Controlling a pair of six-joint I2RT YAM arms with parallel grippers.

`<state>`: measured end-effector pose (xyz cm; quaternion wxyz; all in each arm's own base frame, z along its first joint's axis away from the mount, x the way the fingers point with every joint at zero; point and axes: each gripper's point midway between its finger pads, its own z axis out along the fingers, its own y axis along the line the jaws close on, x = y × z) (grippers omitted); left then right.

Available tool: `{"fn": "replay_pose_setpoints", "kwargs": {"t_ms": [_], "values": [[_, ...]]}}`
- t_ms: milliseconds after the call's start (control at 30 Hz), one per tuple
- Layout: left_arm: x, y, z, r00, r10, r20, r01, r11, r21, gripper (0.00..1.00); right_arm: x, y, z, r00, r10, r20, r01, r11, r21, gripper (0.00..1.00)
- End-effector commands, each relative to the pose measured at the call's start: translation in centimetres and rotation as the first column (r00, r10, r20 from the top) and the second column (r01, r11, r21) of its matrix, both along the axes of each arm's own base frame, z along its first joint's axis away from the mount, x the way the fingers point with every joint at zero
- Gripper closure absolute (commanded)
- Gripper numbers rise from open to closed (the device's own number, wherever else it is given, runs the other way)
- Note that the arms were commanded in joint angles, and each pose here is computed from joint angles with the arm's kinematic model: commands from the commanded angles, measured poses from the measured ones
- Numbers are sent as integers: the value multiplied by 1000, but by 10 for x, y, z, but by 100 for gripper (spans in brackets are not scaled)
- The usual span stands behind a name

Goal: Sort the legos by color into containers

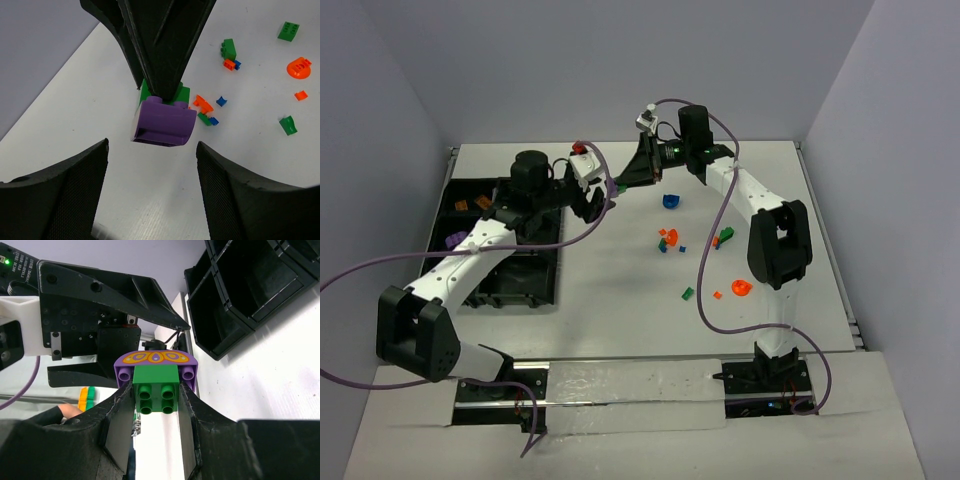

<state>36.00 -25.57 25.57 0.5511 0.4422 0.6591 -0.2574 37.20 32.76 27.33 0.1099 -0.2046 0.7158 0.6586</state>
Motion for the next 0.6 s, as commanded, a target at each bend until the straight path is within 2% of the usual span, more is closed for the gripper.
{"fn": "replay_pose_setpoints", "kwargs": {"t_ms": [0, 333, 400, 433, 567], "values": [[7, -9, 41, 991, -18, 134, 25, 999, -48, 25, -9, 3, 19, 998, 34, 58, -35, 999, 29, 100], [6, -21, 48, 981, -47, 189, 55, 998, -35, 27, -10, 5, 19, 998, 40, 55, -42, 999, 31, 100], [7, -22, 47, 981, -51, 189, 58, 998, -33, 29, -10, 5, 19, 998, 40, 57, -42, 999, 31, 100], [6, -23, 46, 981, -52, 186, 59, 998, -32, 32, -11, 5, 19, 997, 43, 56, -45, 999, 31, 100], [6, -20, 43, 981, -48, 187, 52, 999, -16, 57, -10, 5, 19, 998, 40, 55, -42, 999, 31, 100]]}}
